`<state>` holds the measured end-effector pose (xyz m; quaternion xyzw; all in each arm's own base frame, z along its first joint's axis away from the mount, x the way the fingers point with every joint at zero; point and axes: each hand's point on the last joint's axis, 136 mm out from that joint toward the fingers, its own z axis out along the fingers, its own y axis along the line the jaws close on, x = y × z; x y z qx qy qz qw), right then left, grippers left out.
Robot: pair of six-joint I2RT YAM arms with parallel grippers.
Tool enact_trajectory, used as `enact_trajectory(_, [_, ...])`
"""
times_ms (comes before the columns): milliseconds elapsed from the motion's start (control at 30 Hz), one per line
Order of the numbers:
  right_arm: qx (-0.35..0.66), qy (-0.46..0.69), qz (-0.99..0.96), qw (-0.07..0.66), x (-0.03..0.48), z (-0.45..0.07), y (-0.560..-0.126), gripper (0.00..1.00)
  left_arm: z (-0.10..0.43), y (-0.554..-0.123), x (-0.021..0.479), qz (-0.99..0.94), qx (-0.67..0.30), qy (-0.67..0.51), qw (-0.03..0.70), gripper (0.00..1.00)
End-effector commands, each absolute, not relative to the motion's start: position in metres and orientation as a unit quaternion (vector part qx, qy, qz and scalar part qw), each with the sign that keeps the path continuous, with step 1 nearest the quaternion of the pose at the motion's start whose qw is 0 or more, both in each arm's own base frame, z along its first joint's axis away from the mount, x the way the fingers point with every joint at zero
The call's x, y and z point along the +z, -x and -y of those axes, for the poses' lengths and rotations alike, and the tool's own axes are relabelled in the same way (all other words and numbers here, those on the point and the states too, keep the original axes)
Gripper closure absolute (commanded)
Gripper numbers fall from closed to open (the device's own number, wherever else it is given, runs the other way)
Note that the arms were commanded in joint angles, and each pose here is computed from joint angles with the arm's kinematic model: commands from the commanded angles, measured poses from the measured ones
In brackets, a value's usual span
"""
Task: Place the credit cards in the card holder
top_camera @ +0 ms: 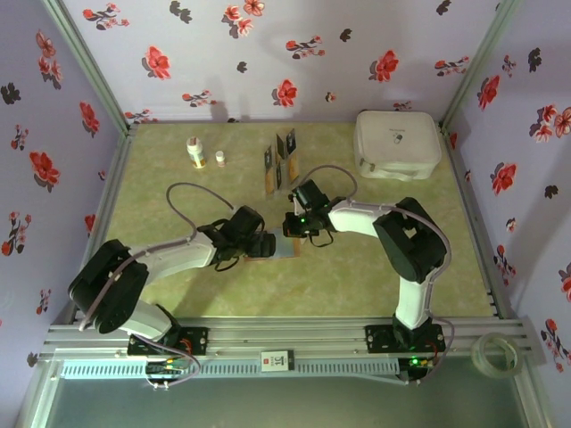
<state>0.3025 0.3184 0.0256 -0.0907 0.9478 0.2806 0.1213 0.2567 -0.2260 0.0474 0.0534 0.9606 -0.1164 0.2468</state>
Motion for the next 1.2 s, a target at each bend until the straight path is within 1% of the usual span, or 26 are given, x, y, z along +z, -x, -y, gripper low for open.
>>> enact_trajectory(0, [0.288, 0.1, -0.946, 0.114, 0.023, -0.327, -0.3, 1.0, 0.233, -0.264, 0.052, -0.956, -0.115, -0.053, 0.264, 0.0])
enact_trajectory(567, [0.294, 0.099, -0.944, 0.11, 0.021, -0.336, -0.296, 1.0, 0.237, -0.259, 0.04, -0.955, -0.114, -0.068, 0.264, 0.0])
enact_trajectory(1067, [0.3, 0.096, -0.942, 0.119, 0.033, -0.338, -0.299, 1.0, 0.217, -0.248, 0.008, -0.967, -0.055, -0.077, 0.238, 0.0])
enact_trajectory(1100, [0.3, 0.096, -0.941, 0.122, 0.036, -0.337, -0.3, 0.96, 0.216, -0.248, 0.007, -0.967, -0.055, -0.076, 0.238, 0.0])
enact_trajectory(1167, [0.3, 0.092, -0.94, 0.131, 0.043, -0.335, -0.302, 0.82, 0.215, -0.246, 0.006, -0.967, -0.054, -0.075, 0.237, 0.0])
